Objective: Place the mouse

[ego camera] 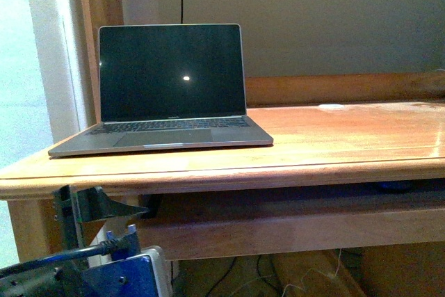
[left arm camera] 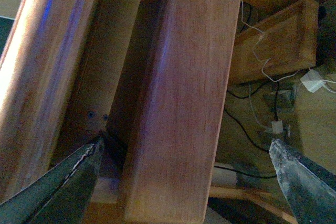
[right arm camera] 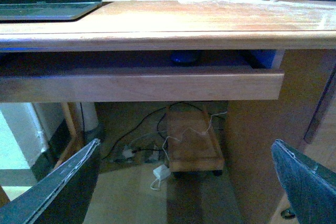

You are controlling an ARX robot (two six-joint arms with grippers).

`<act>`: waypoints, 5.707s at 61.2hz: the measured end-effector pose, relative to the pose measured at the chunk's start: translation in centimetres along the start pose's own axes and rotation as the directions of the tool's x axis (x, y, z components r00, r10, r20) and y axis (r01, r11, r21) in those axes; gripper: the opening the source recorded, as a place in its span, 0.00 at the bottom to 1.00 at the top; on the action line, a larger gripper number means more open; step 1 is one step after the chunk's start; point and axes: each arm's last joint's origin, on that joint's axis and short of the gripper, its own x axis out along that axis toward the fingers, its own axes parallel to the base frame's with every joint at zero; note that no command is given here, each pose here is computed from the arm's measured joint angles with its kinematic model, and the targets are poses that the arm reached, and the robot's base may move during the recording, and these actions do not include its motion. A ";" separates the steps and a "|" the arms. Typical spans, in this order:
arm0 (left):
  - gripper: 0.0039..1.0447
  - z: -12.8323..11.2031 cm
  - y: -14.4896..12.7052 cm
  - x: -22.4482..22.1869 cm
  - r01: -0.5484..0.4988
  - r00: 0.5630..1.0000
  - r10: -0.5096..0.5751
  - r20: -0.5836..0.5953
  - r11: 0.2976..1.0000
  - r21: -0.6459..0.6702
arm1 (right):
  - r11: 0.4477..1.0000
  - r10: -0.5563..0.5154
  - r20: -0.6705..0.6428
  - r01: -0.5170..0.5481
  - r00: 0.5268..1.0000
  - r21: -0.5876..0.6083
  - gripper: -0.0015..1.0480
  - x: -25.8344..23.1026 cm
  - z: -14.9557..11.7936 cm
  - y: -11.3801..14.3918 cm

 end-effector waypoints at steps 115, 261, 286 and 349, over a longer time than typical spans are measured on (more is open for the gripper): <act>0.27 7.8 3.1 -17.7 -0.593 0.794 0.311 -0.522 0.213 -0.776 | 0.966 -0.219 -0.243 0.246 0.945 0.084 0.93 0.7 1.6 0.2; 0.02 6.7 -0.9 -23.4 -0.605 0.783 0.325 -0.529 0.202 -0.771 | 0.976 -0.193 -0.369 0.140 0.909 -0.165 0.55 31.6 14.3 10.3; 0.34 6.7 -0.9 -23.4 -0.604 0.783 0.325 -0.529 0.201 -0.771 | 0.973 -0.215 -0.355 0.171 0.910 -0.153 0.81 35.3 10.8 13.2; 0.93 6.7 -0.9 -23.4 -0.604 0.784 0.325 -0.529 0.201 -0.771 | 0.875 0.422 -0.357 -0.477 0.833 -0.081 0.93 7.1 3.8 -8.1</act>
